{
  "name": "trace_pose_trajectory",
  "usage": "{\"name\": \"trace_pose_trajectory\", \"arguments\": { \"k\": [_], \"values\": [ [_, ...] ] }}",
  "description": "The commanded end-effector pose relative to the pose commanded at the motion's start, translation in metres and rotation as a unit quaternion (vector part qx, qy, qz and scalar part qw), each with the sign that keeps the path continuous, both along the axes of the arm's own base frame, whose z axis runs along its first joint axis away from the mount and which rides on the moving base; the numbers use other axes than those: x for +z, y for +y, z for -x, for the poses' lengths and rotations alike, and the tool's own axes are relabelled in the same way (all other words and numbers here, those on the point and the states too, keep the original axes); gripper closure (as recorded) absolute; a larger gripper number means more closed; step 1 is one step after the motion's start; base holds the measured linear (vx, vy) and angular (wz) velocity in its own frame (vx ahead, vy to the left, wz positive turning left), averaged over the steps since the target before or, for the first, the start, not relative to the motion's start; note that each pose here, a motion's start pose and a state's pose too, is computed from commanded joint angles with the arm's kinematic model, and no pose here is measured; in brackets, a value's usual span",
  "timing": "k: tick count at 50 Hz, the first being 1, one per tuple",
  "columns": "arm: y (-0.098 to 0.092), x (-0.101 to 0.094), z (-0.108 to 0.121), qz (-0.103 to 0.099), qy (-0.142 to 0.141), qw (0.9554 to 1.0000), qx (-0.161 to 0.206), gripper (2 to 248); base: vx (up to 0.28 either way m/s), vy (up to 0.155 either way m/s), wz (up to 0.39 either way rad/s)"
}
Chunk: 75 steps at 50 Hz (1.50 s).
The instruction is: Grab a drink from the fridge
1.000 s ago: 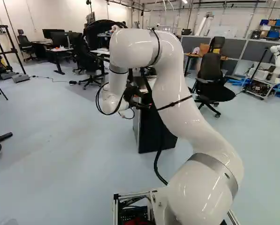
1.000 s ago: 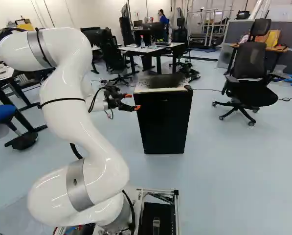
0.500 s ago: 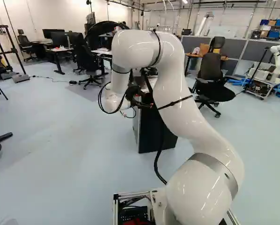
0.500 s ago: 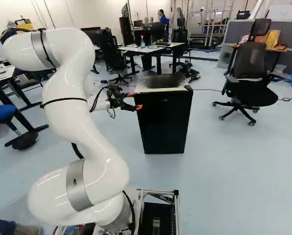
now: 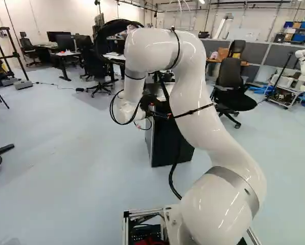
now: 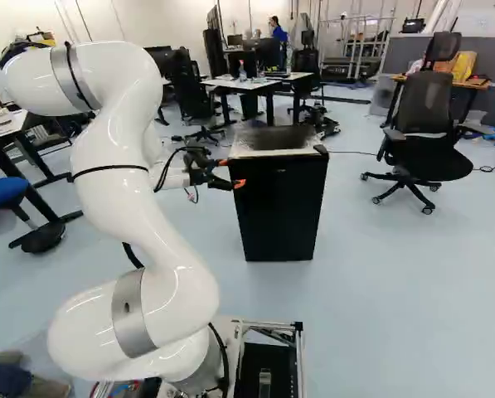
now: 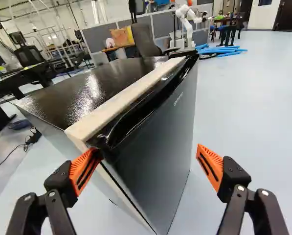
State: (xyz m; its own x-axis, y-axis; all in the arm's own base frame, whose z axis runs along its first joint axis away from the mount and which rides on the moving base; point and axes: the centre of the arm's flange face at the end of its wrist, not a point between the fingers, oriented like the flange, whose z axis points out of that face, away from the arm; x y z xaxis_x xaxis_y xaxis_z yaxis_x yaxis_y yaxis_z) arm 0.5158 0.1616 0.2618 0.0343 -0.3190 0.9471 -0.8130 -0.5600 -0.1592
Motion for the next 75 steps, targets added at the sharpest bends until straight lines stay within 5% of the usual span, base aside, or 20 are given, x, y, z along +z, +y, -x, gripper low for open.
{"name": "trace_pose_trajectory", "arguments": {
  "k": [38,75],
  "values": [
    [-0.025,0.002,0.052,0.017,0.034,0.9993,0.001,3,-0.001,-0.001,-0.004],
    [-0.036,0.003,0.134,0.043,0.080,0.9953,0.034,3,0.000,0.000,0.000]
  ]
}}
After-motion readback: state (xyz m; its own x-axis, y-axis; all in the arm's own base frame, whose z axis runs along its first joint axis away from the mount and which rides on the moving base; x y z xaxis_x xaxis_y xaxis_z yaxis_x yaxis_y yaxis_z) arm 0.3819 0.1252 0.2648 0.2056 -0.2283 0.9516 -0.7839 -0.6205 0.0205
